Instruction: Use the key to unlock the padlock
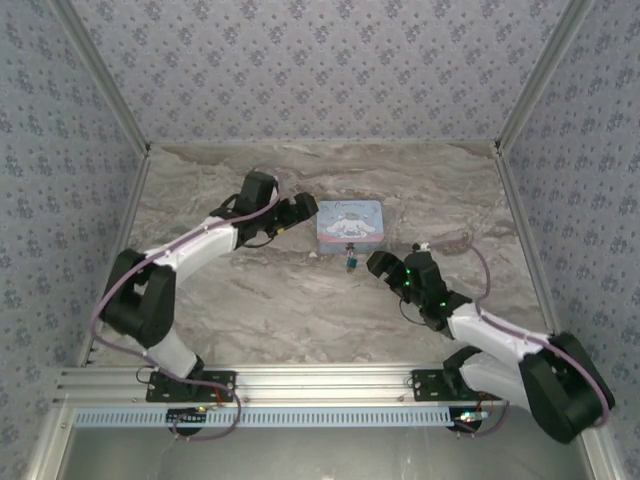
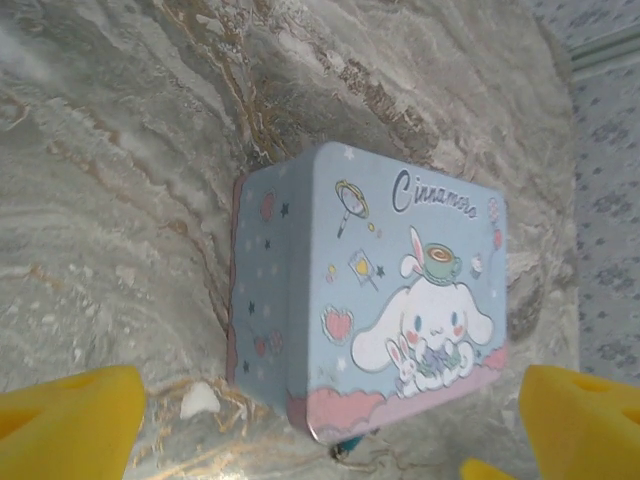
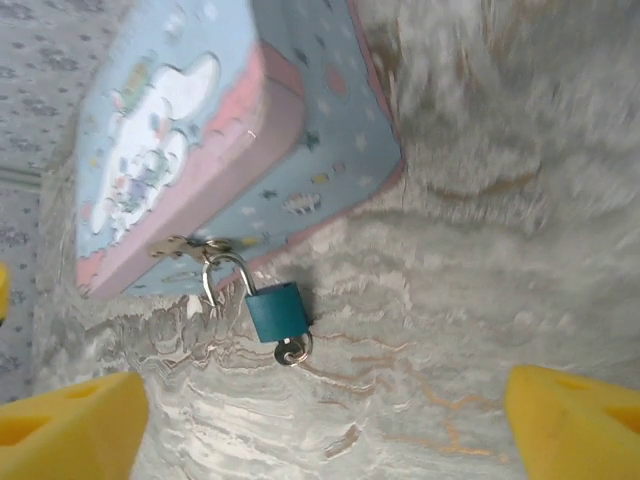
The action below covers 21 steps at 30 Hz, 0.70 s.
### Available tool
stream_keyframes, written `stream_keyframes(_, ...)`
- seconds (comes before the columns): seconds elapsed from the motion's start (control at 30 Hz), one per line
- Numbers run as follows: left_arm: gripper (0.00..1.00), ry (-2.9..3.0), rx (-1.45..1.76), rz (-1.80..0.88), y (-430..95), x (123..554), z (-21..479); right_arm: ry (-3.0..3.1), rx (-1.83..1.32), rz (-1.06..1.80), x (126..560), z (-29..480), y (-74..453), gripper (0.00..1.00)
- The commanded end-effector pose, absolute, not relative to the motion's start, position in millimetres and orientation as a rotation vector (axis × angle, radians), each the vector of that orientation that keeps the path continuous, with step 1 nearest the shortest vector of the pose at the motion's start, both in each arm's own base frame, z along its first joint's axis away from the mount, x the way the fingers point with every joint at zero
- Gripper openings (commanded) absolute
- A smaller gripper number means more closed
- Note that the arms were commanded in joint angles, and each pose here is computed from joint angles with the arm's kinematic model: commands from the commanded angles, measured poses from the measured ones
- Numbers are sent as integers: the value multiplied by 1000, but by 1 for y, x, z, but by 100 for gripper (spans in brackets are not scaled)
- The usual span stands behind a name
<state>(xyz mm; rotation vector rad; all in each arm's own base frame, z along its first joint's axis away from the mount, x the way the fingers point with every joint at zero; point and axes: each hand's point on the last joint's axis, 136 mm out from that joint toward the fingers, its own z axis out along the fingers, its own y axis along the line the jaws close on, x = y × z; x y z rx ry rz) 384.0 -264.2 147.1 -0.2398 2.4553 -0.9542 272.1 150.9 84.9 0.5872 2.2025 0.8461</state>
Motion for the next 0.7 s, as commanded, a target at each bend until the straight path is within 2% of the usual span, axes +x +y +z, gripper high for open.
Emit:
stream_keyframes(0.0,96,2517,-87,-974,-281,390,139,2246,562,733,254,70,127,100)
stream_keyframes(0.33,96,2621,-51,-949,-299,415,93,2181,411,832,245,97,131,100)
stream_keyframes(0.67,96,2731,-80,-821,-271,384,46,2130,273,946,249,113,150,100)
